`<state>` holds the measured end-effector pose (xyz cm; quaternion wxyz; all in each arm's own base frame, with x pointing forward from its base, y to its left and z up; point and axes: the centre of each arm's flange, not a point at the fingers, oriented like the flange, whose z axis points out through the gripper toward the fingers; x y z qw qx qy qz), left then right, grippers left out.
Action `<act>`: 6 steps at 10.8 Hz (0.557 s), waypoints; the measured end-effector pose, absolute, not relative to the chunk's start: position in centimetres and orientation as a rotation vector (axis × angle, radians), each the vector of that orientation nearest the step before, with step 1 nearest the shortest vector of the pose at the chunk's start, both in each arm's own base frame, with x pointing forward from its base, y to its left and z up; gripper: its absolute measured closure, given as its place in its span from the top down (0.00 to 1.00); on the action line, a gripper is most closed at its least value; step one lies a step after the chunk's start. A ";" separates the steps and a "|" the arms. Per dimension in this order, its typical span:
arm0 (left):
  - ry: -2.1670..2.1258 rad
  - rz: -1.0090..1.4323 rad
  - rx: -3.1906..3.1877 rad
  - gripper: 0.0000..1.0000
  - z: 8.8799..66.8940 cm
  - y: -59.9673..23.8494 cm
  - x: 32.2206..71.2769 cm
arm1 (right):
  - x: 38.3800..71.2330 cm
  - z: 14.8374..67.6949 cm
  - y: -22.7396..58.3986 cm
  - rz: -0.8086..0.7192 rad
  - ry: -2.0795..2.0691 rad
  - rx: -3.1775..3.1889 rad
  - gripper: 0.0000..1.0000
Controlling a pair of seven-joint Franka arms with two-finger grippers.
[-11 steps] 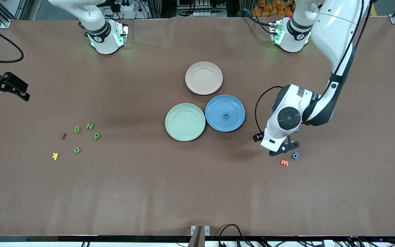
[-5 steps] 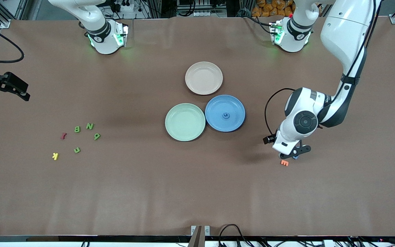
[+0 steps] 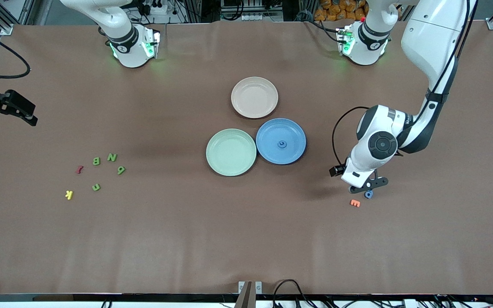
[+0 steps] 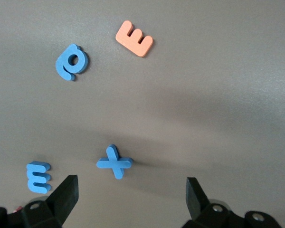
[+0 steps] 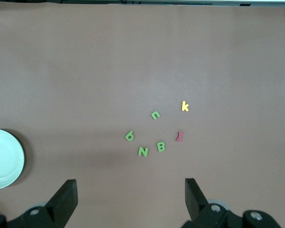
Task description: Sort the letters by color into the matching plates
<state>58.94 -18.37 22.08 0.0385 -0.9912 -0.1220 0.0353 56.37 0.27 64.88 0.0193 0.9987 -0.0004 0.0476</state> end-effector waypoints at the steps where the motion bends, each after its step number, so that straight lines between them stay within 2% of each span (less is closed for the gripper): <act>1: -0.370 0.103 -3.038 1.00 22.2 -18.3 59.0 | 56.4 64.9 0.3 0.146 -0.001 3.100 1.00; 6: -0.320 0.095 -3.034 1.00 22.4 -16.8 59.3 | 56.4 64.9 0.3 0.145 -0.001 3.100 1.00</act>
